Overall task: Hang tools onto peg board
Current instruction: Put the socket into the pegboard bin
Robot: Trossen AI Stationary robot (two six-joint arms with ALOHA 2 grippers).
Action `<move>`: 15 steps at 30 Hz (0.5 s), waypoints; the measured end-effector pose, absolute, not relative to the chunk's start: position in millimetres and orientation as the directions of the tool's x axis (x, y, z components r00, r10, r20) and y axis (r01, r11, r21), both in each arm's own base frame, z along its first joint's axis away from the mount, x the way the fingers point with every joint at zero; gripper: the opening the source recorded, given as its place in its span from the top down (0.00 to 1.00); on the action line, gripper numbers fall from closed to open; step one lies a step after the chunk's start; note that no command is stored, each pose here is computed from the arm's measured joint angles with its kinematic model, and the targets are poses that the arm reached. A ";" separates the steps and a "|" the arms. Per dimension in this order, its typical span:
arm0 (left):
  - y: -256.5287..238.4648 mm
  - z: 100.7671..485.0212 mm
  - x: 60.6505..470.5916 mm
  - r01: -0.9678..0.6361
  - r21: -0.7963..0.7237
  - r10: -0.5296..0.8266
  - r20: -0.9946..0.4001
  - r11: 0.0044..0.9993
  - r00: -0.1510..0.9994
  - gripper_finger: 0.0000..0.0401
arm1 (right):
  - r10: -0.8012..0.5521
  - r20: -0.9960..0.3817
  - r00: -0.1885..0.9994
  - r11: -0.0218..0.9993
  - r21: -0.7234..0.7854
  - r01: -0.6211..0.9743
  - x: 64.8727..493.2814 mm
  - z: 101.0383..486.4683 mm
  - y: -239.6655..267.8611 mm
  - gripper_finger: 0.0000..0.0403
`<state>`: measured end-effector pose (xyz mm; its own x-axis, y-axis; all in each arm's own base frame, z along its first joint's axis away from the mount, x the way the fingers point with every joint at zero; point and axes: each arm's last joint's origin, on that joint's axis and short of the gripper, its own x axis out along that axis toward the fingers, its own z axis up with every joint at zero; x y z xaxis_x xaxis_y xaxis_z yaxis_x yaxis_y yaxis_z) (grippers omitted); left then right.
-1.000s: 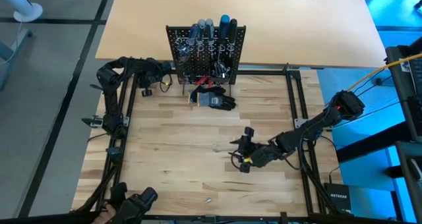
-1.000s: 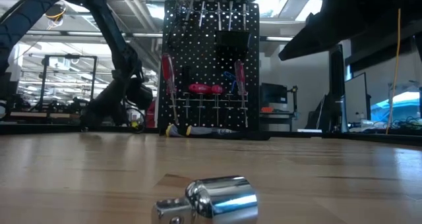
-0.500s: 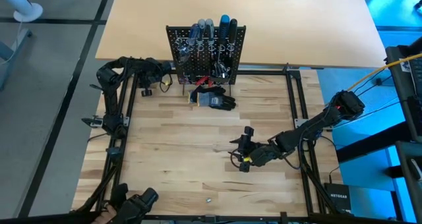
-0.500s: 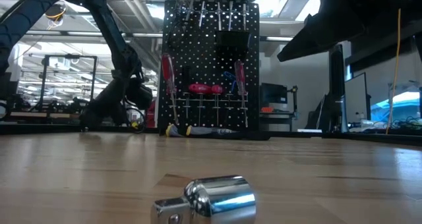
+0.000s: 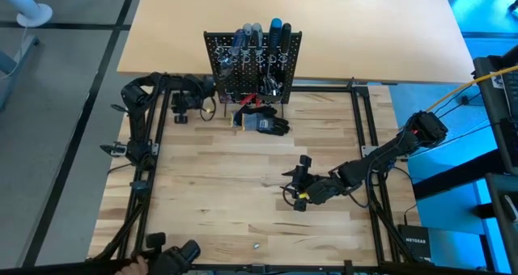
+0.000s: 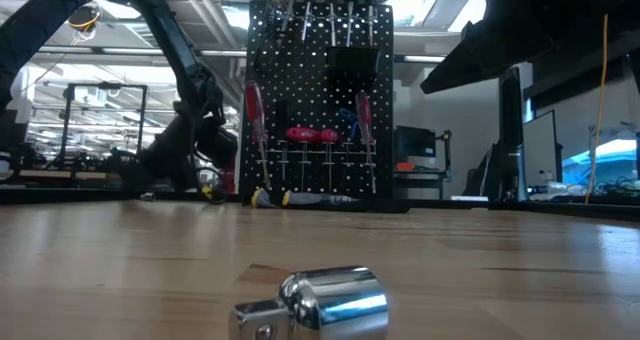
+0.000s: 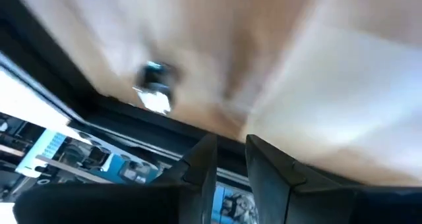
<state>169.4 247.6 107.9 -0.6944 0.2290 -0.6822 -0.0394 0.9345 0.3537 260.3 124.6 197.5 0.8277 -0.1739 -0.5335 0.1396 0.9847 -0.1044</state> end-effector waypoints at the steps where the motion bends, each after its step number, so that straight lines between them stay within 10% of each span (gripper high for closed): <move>1: 245.2 108.6 169.7 -0.034 0.342 0.221 -0.677 0.939 -0.702 0.82 | -0.174 -0.533 0.828 0.985 -0.104 0.140 260.3 197.5 124.6 0.50; 15: 220.1 154.7 174.2 -0.133 0.447 0.248 -0.693 0.885 -0.677 0.82 | -0.173 -0.533 0.828 0.985 -0.104 0.139 260.2 197.5 124.8 0.50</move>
